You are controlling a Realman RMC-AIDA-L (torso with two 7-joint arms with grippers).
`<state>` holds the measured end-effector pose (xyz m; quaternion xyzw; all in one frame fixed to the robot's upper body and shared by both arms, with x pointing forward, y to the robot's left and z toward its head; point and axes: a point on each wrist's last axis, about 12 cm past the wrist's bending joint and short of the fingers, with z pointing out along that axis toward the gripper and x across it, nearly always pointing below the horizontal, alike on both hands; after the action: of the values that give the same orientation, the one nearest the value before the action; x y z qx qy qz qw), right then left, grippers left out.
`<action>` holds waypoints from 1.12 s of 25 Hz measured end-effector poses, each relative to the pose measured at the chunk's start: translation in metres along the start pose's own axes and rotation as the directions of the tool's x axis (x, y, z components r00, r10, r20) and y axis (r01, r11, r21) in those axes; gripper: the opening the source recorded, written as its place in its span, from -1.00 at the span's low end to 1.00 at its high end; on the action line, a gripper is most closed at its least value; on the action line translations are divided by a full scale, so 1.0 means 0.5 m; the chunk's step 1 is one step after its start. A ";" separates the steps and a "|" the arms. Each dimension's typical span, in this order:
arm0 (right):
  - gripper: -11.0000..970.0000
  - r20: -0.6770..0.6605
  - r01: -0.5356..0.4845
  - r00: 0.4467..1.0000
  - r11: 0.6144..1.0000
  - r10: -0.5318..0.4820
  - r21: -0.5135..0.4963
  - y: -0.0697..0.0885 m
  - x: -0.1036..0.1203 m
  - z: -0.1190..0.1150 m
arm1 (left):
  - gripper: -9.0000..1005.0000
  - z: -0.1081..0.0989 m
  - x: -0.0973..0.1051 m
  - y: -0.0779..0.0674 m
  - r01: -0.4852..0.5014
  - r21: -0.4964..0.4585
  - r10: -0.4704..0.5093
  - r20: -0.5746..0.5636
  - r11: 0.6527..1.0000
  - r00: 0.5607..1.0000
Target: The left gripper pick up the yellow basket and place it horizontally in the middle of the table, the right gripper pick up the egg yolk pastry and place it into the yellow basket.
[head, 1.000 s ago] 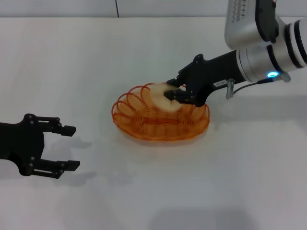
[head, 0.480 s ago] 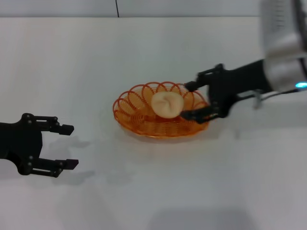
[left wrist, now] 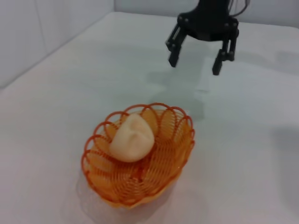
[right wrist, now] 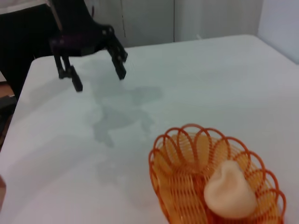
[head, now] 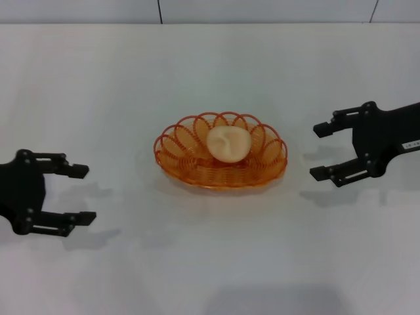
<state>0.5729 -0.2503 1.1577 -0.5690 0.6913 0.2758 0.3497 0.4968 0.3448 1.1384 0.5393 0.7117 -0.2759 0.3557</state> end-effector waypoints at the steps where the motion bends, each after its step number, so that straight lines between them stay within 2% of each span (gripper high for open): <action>1: 0.65 -0.004 -0.006 1.000 1.000 0.006 -0.001 0.001 0.004 0.000 | 0.54 -0.002 0.003 -0.002 -0.003 -0.007 0.003 0.005 1.000 1.000; 7: 0.65 -0.013 -0.012 1.000 1.000 0.012 -0.008 0.010 0.029 0.010 | 0.54 -0.014 0.014 -0.010 0.005 -0.042 -0.004 0.032 0.999 0.999; 15: 0.65 -0.008 -0.028 1.000 0.999 0.028 -0.018 0.016 0.036 0.019 | 0.54 -0.011 0.028 -0.027 -0.016 -0.062 0.020 0.074 0.998 0.997; 28: 0.65 -0.013 -0.020 1.000 0.998 0.019 -0.065 0.024 0.037 0.020 | 0.54 0.005 0.018 -0.015 0.007 -0.021 -0.004 0.116 1.000 0.993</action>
<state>0.5609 -0.2512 1.1369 -0.5751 0.6896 0.2978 0.3240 0.4884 0.3459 1.1301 0.5167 0.6942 -0.2999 0.4014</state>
